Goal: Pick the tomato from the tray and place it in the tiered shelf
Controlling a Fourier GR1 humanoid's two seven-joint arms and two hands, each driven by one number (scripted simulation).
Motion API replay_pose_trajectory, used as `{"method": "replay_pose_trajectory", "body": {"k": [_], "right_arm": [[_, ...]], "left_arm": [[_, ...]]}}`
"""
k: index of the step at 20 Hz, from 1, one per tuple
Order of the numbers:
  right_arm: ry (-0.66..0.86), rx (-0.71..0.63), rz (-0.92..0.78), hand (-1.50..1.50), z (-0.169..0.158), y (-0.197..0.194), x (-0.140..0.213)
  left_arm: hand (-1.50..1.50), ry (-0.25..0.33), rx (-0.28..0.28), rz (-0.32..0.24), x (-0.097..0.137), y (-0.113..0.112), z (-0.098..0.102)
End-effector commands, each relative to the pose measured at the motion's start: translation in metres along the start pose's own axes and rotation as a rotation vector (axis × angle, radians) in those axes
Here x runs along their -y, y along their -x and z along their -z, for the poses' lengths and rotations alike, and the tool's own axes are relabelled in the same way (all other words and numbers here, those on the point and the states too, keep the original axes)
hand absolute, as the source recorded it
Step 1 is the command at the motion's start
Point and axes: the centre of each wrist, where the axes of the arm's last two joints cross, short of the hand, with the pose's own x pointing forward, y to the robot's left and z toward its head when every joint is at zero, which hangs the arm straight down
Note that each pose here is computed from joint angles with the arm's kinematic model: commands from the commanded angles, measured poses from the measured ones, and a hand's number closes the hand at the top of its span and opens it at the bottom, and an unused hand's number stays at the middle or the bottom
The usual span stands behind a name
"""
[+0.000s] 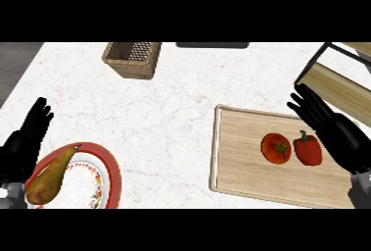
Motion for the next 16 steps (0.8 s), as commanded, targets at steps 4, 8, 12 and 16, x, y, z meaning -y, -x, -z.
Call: {"method": "replay_pose_trajectory", "body": {"k": [4, 8, 12, 16], "right_arm": [[-0.083, 0.394, -0.043, 1.50, 0.032, -0.035, -0.053], [0.452, 0.291, -0.367, 1.50, 0.013, -0.022, 0.007], [0.421, 0.449, -0.327, -1.50, -0.003, 0.030, -0.086], [0.347, 0.418, -0.330, -1.50, -0.033, 0.036, -0.142]], "left_arm": [[0.00, 0.019, -0.063, 0.011, -0.012, 0.000, 0.000], [0.00, 0.008, -0.173, -0.023, -0.014, 0.027, -0.020], [0.00, 0.043, -0.174, -0.033, -0.009, 0.032, -0.021], [0.00, 0.061, -0.168, -0.037, -0.013, 0.029, -0.018]]}}
